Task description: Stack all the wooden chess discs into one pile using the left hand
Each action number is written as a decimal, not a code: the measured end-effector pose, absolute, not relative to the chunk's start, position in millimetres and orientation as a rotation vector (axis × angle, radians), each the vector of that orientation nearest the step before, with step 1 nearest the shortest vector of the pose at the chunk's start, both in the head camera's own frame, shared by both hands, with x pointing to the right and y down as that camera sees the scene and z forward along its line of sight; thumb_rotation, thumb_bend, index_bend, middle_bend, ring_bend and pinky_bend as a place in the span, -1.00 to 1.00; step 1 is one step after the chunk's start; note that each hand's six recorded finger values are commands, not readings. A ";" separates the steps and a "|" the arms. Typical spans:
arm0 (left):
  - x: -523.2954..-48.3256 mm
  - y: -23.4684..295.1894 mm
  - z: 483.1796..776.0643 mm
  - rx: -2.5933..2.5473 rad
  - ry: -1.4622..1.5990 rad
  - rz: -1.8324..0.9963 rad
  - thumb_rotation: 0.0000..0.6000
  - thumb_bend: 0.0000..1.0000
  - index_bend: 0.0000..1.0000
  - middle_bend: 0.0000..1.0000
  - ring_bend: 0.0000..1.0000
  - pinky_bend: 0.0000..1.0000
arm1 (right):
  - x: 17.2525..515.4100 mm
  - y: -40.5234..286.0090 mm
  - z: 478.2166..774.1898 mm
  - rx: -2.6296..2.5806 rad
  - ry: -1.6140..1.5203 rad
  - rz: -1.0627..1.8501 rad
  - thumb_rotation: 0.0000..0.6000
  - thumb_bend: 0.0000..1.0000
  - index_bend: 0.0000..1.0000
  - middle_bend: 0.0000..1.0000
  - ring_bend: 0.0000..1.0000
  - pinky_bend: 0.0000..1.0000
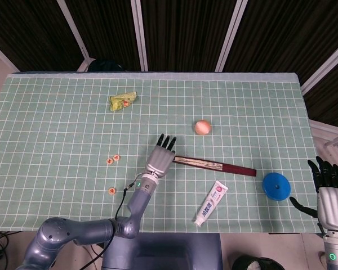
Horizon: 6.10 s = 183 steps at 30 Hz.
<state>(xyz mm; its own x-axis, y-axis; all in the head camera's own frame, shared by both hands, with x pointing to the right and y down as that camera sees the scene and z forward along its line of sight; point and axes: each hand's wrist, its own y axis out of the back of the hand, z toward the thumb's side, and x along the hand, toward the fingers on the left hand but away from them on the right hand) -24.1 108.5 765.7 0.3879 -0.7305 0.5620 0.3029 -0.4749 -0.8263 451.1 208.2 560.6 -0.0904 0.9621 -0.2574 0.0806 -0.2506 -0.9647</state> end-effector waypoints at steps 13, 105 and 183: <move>-29.1 98.5 733.2 -1.669 0.453 -1.232 1.00 -0.36 0.07 -1.00 -1.00 -1.00 | 451.7 207.2 560.0 -1.398 -1.204 1.442 1.00 -0.54 -0.82 -0.97 -1.00 -1.00; -247.6 209.8 713.9 -1.723 0.296 -1.175 1.00 -0.37 0.05 -1.00 -1.00 -1.00 | 453.3 206.7 557.8 -1.365 -1.216 1.448 1.00 -0.54 -0.82 -0.97 -1.00 -1.00; -239.8 214.6 713.7 -1.686 0.262 -1.160 1.00 -0.39 -0.10 -1.00 -1.00 -1.00 | 454.7 205.5 556.9 -1.344 -1.226 1.459 1.00 -0.53 -0.82 -0.97 -1.00 -1.00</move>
<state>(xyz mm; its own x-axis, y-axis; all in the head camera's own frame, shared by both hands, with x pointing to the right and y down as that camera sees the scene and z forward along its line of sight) -239.8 214.6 713.7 0.5108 -0.6482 0.5647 0.3425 -0.4490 -0.8253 454.7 205.5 556.9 -0.1287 0.9651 -0.2283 0.0590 -0.2223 -0.9732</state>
